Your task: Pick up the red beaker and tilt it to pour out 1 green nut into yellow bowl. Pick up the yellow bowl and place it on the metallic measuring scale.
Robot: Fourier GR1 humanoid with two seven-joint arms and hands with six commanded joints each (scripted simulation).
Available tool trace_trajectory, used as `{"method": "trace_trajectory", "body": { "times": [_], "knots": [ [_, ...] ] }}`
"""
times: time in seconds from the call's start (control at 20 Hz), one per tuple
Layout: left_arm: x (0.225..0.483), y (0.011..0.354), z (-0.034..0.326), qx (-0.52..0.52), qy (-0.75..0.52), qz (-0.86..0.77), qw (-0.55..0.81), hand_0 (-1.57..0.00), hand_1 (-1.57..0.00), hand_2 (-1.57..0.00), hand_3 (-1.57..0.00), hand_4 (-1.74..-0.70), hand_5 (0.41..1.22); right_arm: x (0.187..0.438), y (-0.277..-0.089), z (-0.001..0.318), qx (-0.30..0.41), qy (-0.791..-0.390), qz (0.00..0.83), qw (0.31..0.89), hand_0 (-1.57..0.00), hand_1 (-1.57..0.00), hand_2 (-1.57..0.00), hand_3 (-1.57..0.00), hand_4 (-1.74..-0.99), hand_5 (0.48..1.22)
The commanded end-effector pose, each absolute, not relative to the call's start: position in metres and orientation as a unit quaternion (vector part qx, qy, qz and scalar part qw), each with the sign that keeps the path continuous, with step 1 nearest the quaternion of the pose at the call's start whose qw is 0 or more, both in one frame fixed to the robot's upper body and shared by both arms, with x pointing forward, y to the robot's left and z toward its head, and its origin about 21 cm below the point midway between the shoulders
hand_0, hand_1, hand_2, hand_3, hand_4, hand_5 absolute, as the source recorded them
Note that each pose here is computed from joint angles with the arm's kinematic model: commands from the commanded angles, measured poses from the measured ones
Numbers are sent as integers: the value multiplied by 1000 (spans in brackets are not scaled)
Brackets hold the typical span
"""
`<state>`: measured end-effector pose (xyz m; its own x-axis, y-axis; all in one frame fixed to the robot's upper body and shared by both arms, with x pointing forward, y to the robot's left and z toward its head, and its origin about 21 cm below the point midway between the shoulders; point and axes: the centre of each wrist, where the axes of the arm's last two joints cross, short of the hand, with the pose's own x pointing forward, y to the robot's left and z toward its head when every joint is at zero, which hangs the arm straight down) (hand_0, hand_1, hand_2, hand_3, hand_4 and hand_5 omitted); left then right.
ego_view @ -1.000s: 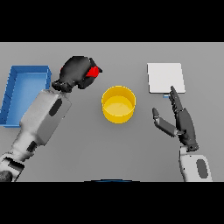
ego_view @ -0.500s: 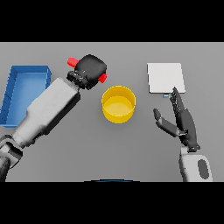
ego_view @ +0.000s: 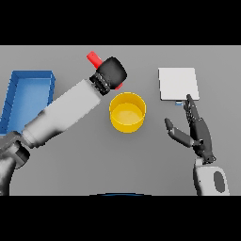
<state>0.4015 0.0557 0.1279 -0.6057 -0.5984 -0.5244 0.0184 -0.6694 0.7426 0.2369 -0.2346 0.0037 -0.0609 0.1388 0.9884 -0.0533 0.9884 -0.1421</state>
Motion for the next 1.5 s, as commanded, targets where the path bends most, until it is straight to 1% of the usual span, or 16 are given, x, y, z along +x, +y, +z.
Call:
{"method": "trace_trajectory", "body": {
  "times": [0.0,0.15,0.4,0.6,0.75,0.8,0.85,0.9,0.95,1.1,1.2,1.25,1.3,1.35,1.4,1.45],
  "knots": [
    [400,49,129,404,-355,-825,174,-1571,-1571,-1571,-1475,-1731,1221,237,-231,4,-31,-722,72,687,1,1,1,1,-1298,599],
    [394,39,125,418,-341,-832,128,-1571,-1571,-1571,-1522,-1736,1221,239,-229,7,-36,-722,75,686,1,1,1,1,-1291,603],
    [390,22,120,430,-283,-856,52,-1571,-1571,-1571,-1555,-1739,1221,239,-237,7,-41,-721,75,688,1,1,1,1,-1290,607],
    [389,13,118,445,-255,-858,27,-1571,-1571,-1571,-1564,-1740,1221,238,-232,5,-46,-719,79,689,1,1,1,1,-1283,601],
    [392,12,120,456,-230,-860,7,-1571,-1571,-1571,-1568,-1741,1221,239,-228,3,-52,-724,82,683,1,1,1,1,-1274,592],
    [393,15,123,455,-223,-862,2,-1571,-1571,-1571,-1568,-1741,1221,239,-233,4,-51,-727,80,680,1,1,1,1,-1268,589],
    [393,12,125,460,-220,-860,-5,-1571,-1571,-1571,-1569,-1741,1221,238,-228,4,-50,-727,80,680,1,1,1,1,-1264,588],
    [393,10,126,466,-218,-857,-9,-1571,-1571,-1571,-1569,-1741,1221,238,-232,5,-59,-725,81,682,1,1,1,1,-1258,587],
    [393,9,126,469,-216,-856,-15,-1571,-1571,-1571,-1570,-1741,1221,237,-231,3,-58,-721,81,685,1,1,1,1,-1245,585],
    [399,9,139,481,-218,-849,-20,-1571,-1571,-1571,-1570,-1740,1221,238,-231,4,-50,-725,81,682,1,1,1,1,-1233,585],
    [408,11,161,497,-231,-836,-9,-1571,-1571,-1571,-1571,-1738,1159,238,-233,4,-53,-724,82,683,1,1,1,1,-1222,590],
    [410,8,172,510,-241,-826,-14,-1571,-1571,-1571,-1571,-1738,1171,239,-234,6,-49,-730,80,677,1,1,1,1,-1219,595],
    [416,11,188,521,-252,-815,-6,-1571,-1390,-1379,-1571,-1686,1181,237,-236,6,-51,-734,86,672,1,1,1,1,-1219,601],
    [420,17,197,529,-266,-806,-9,-1571,-1269,-1251,-1571,-1644,1189,238,-233,6,-46,-735,84,671,1,1,1,1,-1222,609],
    [425,18,219,552,-273,-788,-3,-1571,-1330,-1315,-1359,-1664,1196,237,-231,7,-38,-735,83,672,1,1,1,1,-1224,615],
    [426,17,234,564,-286,-774,1,-1571,-1378,-1366,-1212,-1679,1201,240,-231,7,-35,-733,83,674,1,1,1,1,-1231,620]
  ]
}}
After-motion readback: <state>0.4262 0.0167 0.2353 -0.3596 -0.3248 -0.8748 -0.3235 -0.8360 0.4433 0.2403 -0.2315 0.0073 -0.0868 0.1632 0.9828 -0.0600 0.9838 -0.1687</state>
